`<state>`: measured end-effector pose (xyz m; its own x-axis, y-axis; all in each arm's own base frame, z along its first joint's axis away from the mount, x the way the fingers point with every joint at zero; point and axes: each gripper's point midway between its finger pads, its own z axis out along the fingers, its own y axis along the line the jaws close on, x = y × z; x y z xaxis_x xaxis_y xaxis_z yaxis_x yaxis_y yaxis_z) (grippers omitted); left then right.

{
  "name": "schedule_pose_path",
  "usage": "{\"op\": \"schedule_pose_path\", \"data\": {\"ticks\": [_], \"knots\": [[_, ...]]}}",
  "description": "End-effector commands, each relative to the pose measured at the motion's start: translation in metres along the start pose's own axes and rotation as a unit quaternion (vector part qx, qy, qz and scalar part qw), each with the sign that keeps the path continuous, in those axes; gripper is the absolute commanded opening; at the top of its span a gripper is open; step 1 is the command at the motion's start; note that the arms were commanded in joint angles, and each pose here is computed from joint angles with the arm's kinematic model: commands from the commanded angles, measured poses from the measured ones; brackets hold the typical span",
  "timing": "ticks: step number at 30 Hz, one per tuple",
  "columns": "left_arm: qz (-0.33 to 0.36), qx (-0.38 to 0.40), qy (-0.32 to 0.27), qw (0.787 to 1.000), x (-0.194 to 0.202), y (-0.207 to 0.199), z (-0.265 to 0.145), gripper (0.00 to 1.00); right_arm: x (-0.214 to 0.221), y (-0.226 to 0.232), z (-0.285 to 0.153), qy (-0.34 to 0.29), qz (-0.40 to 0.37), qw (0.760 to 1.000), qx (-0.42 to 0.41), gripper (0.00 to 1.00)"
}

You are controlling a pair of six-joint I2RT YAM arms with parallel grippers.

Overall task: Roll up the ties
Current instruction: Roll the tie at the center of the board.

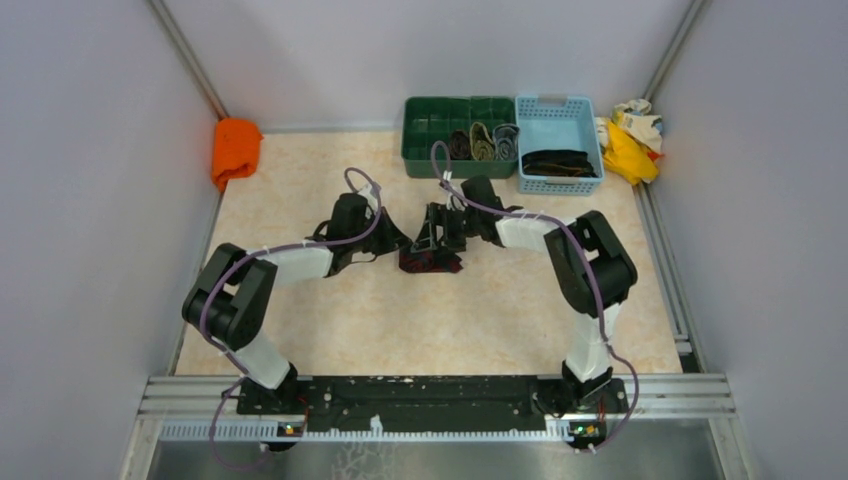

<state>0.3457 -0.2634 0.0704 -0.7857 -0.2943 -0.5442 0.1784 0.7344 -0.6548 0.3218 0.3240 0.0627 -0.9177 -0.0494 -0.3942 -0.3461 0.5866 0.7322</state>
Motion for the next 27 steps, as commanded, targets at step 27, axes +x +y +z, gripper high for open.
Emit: {"op": "schedule_pose_path", "data": {"ticks": [27], "knots": [[0.035,0.039,0.002,0.999,-0.009,-0.035,-0.006,0.00,0.018,-0.057,-0.057,-0.013,-0.051,0.975,0.216,0.65]]}}
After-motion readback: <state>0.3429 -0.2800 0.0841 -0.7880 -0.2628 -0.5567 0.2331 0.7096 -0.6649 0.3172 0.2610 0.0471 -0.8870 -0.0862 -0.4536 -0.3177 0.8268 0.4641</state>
